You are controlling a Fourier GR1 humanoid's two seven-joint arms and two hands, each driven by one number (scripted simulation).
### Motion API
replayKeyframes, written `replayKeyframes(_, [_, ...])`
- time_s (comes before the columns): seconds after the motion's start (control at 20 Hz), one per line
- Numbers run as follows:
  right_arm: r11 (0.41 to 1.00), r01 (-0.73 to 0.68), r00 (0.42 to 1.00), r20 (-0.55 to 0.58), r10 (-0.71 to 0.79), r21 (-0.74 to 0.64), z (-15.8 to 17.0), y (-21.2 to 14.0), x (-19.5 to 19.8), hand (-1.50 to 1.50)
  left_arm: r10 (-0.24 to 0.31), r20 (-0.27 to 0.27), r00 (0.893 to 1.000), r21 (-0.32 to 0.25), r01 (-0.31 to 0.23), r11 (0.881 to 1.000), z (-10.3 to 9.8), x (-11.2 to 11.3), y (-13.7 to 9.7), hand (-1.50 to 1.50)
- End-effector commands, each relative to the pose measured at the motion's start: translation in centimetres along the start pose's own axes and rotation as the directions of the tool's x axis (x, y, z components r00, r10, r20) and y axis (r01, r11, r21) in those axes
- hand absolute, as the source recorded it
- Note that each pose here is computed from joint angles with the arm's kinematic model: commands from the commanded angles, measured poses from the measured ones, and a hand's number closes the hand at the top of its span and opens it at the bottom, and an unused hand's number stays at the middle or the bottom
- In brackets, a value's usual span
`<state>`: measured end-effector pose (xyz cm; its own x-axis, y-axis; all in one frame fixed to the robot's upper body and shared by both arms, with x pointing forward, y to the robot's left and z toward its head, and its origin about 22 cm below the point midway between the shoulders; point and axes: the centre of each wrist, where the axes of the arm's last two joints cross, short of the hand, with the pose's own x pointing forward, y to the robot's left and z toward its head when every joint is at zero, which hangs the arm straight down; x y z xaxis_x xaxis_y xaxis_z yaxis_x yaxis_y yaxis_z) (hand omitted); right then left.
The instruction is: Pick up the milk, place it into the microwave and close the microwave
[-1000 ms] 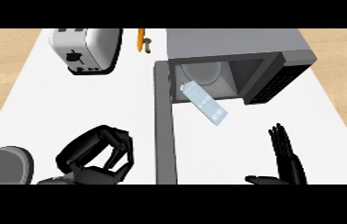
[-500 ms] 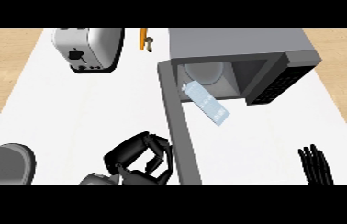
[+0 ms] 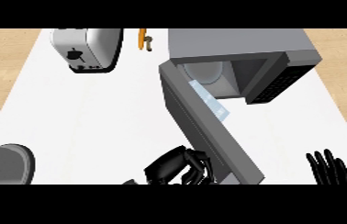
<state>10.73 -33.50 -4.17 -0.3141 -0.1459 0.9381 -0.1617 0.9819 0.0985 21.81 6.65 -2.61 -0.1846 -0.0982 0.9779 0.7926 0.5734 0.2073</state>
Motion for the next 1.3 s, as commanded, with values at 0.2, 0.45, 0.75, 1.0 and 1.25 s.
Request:
replayKeyframes(0.2, [0.986,0.043,0.997,0.062,-0.054,0.163,-2.4,2.5,4.7,-1.5,-0.058,0.016,0.998,0.025,0.057,0.998,-2.8,0.4,-4.7,1.5])
replayKeyframes(0.45, [0.975,0.061,0.994,0.071,-0.078,0.215,-3.6,3.5,7.5,-1.5,-0.104,0.024,0.994,0.115,0.1,0.988,-4.8,1.4,-3.5,1.5])
replayKeyframes(0.75, [0.965,0.079,0.995,0.033,-0.09,0.249,-3.6,4.4,8.4,-1.5,-0.084,0.043,0.996,0.277,0.069,0.958,-6.3,2.4,-2.0,1.5])
replayKeyframes(1.0, [0.968,0.081,0.995,0.036,-0.092,0.237,-4.3,4.9,9.8,-1.5,-0.096,0.046,0.994,0.342,0.074,0.937,-8.3,3.6,-0.1,1.5])
replayKeyframes(1.25, [0.966,0.084,0.995,0.031,-0.094,0.245,-4.5,5.5,10.8,-1.5,-0.098,0.036,0.995,0.425,0.074,0.902,-9.9,4.3,2.1,1.5])
